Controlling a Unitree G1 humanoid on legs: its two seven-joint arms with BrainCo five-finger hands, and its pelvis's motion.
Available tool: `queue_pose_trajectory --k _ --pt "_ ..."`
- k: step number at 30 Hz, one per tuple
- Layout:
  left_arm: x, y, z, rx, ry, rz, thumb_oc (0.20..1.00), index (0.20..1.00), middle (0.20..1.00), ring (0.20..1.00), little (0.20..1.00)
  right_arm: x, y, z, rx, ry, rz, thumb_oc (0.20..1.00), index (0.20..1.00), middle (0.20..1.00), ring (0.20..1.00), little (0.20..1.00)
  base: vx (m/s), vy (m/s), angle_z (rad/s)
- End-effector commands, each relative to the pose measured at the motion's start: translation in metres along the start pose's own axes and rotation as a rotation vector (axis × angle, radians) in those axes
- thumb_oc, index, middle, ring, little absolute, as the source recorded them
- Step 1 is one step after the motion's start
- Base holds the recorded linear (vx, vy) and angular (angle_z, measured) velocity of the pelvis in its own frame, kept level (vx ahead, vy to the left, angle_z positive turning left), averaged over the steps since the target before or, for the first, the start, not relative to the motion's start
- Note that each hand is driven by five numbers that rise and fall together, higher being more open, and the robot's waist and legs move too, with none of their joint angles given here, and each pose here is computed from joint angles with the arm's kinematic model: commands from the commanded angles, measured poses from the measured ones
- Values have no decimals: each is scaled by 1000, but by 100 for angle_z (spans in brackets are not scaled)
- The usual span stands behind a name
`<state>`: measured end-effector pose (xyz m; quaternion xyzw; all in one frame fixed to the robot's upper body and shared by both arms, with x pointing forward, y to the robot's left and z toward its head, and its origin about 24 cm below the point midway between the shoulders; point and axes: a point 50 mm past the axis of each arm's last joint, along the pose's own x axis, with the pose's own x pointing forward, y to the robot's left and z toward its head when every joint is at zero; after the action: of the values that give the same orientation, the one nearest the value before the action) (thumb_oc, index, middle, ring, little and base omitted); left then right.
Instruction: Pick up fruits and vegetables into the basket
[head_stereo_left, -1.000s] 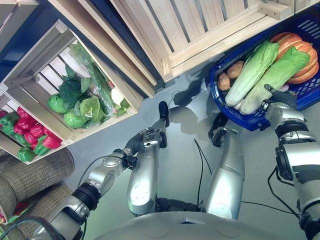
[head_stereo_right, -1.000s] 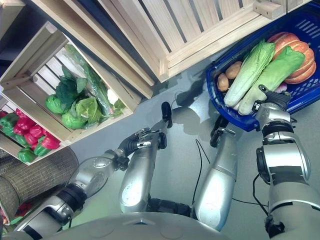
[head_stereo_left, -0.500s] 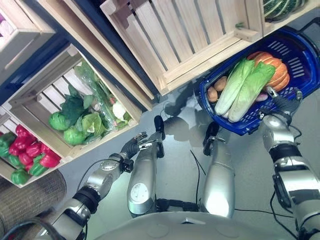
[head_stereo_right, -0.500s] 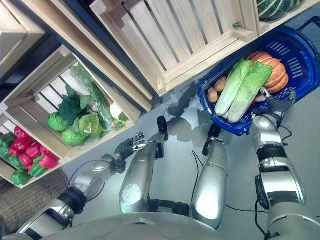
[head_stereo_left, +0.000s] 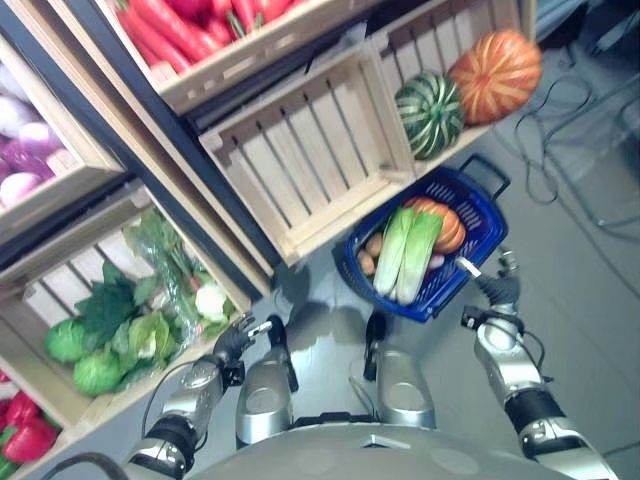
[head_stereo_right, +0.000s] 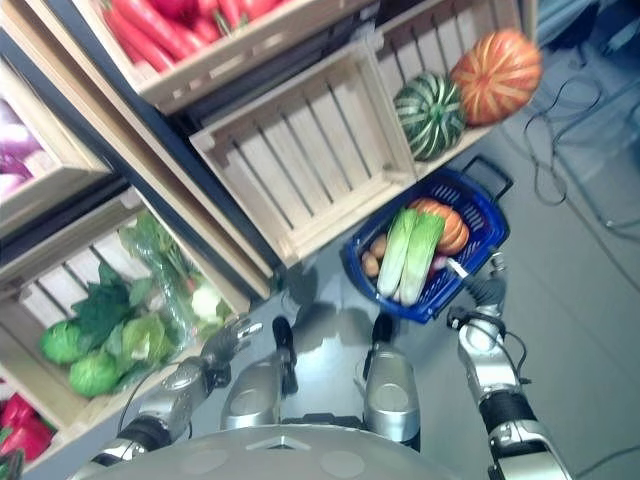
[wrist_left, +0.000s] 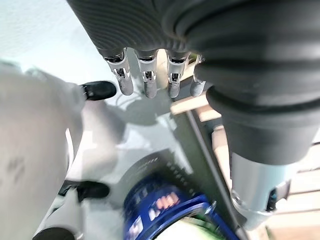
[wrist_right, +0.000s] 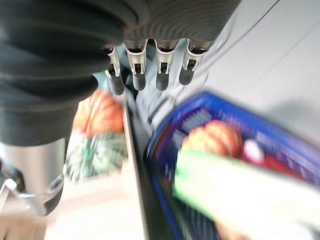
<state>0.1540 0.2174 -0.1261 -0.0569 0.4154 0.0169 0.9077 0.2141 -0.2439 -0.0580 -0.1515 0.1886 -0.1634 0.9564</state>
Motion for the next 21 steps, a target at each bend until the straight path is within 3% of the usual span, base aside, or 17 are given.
queue_pose_trajectory --k 1,6,12,15,17,21 --pt "-1 5 -6 29 9 15 1000 1000 1000 1000 1000 -4 23 -17 -21 120 224 1000 1000 1000 1000 1000 39 40 3" --pt "1 3 -26 57 142 -4 1000 1000 1000 1000 1000 -36 49 -75 -61 433 419 1000 1000 1000 1000 1000 29 49 7" --pt "0 -5 -45 21 261 -61 1000 1000 1000 1000 1000 -74 55 -120 -63 771 583 1000 1000 1000 1000 1000 9 72 0" --pt "0 -9 -51 -19 293 -86 1000 1000 1000 1000 1000 -93 56 -134 120 962 615 1000 1000 1000 1000 1000 19 55 8" --pt "-2 -12 -57 -60 326 -101 1000 1000 1000 1000 1000 -97 53 -138 208 1021 588 1000 1000 1000 1000 1000 25 46 2" --pt "-4 -16 -63 -87 374 -130 1000 1000 1000 1000 1000 -103 48 -143 188 1061 618 1000 1000 1000 1000 1000 12 22 0"
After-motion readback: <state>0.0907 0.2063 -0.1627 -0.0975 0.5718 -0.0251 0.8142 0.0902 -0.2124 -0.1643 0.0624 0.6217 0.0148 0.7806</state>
